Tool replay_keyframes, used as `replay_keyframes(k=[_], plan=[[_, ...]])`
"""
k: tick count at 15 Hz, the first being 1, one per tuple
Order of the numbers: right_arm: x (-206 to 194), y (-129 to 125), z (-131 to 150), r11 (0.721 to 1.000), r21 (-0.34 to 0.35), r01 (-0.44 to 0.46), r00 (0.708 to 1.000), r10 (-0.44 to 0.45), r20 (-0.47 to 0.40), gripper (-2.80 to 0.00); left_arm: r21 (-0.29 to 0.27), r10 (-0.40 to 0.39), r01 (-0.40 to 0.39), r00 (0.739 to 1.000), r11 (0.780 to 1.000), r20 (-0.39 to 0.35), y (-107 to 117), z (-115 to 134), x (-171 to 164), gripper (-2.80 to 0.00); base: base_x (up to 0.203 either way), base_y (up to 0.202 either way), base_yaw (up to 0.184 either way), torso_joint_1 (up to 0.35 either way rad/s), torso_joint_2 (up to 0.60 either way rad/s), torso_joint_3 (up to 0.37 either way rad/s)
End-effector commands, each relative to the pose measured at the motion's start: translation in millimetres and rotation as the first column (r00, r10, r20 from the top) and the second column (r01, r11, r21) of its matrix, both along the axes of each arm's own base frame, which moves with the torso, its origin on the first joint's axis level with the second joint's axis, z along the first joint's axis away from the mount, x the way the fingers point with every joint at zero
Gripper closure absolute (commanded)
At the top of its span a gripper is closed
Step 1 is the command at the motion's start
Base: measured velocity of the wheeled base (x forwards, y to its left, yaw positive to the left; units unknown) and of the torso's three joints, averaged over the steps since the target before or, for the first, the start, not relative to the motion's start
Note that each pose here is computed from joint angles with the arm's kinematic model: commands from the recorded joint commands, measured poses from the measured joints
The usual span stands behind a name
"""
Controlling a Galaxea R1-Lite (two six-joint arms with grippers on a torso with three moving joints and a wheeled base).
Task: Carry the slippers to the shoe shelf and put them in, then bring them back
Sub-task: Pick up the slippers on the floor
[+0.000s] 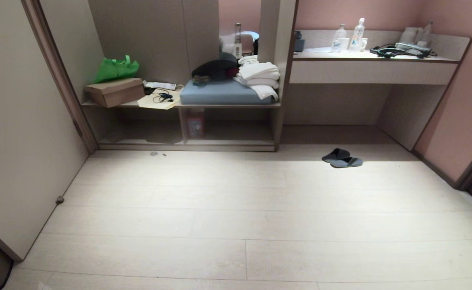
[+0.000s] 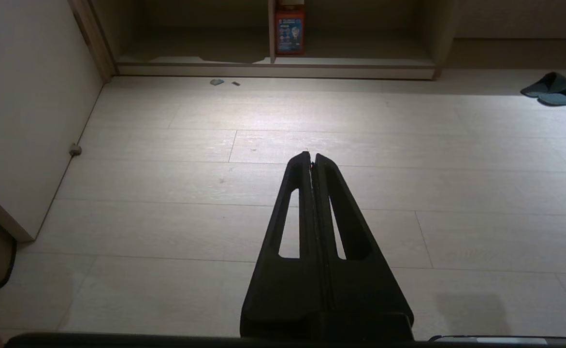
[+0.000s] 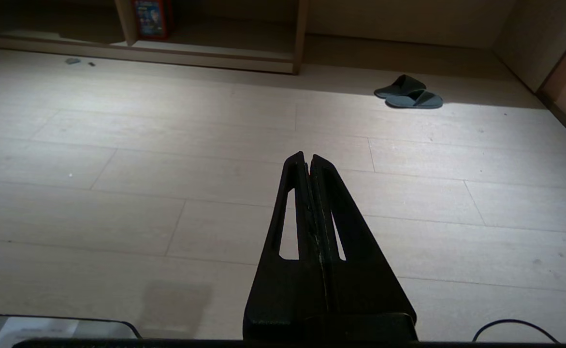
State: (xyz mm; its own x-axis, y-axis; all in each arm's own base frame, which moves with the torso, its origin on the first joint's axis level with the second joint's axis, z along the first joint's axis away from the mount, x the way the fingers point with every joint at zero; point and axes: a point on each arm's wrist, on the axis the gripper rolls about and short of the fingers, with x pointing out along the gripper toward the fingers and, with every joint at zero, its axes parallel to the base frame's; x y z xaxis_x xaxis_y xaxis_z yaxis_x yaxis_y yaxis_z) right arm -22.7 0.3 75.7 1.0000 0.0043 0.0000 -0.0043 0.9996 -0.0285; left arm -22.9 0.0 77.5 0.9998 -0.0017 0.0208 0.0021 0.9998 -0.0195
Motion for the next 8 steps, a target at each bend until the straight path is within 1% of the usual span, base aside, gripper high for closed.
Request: replay_keyframes(k=[1, 8], plan=[[0.1, 0.0, 0.0, 1.0, 0.001, 0.0, 1.0, 0.0, -0.002, 0.0, 0.0, 0.0, 0.0, 1.0, 1.0, -0.009, 0.0, -2.1, 0.7, 0.0, 0.0, 0.0, 0.0, 0.0, 0.0, 0.0], [0.0, 0.0, 0.0, 1.0, 0.007, 0.0, 1.0, 0.0, 0.0, 0.0, 0.0, 0.0, 0.0, 1.0, 1.0, -0.009, 0.0, -2.1, 0.7, 0.0, 0.0, 0.0, 0.0, 0.0, 0.0, 0.0]])
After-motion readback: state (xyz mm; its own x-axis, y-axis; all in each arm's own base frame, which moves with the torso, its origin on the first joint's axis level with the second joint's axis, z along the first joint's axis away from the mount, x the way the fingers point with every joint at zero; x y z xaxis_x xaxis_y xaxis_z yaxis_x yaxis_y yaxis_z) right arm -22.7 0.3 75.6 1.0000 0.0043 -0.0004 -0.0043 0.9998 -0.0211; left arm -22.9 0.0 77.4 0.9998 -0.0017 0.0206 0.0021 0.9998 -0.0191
